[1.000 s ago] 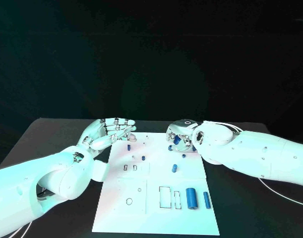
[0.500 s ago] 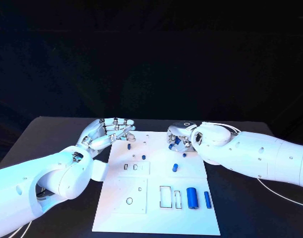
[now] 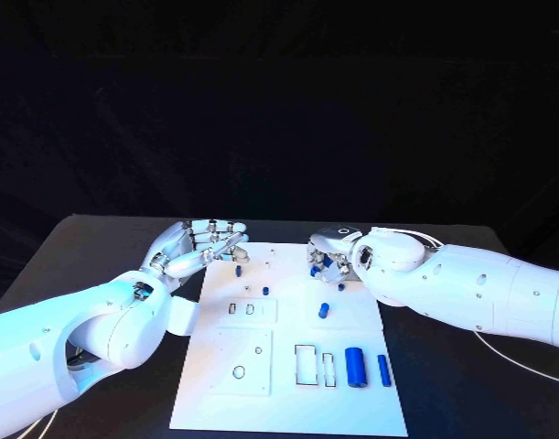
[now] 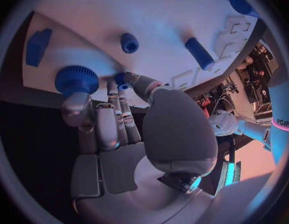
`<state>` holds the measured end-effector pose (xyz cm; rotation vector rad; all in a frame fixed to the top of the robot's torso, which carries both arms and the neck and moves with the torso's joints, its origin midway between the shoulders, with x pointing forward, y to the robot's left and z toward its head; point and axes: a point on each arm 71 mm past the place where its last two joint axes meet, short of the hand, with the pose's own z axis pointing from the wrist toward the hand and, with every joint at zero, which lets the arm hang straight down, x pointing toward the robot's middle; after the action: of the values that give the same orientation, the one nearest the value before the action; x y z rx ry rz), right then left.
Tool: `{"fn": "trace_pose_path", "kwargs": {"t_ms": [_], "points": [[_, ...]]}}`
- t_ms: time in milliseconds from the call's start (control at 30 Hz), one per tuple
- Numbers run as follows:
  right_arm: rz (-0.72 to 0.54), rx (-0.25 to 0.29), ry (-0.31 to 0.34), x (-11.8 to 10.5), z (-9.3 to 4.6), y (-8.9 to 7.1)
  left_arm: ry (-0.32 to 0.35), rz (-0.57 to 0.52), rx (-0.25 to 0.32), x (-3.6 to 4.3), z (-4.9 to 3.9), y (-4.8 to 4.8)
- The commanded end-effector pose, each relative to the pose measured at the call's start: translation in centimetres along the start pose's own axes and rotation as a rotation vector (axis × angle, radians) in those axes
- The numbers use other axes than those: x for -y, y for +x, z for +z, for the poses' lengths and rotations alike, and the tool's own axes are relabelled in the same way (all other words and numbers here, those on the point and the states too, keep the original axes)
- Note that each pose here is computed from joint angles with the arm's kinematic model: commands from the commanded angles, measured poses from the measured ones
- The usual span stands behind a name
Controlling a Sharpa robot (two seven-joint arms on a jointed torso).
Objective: Assemble the parts on the task board
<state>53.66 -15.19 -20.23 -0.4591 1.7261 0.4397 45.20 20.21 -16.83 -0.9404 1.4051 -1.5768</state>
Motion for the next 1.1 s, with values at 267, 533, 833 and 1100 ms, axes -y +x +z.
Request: {"fn": "trace_pose_path", "kwargs": {"t_ms": [267,533,833,1100], "points": [[0.026,0.087,0.024,-0.3,-0.2,-0.4,-0.013,-0.01,-0.011,-0.12,0.14,-0.18],[0.066,0.183,0.062,-0.9,0.5,-2.0,-0.02,-0.012,-0.001,-0.31,0.26,-0.6],[0.085,0.241,0.07,-1.7,2.1,-3.0,-0.024,-0.025,0.007,-0.39,0.32,-0.76],[0.082,0.246,0.063,-2.5,3.5,-3.3,-0.023,-0.031,0.001,-0.35,0.38,-0.56]]}}
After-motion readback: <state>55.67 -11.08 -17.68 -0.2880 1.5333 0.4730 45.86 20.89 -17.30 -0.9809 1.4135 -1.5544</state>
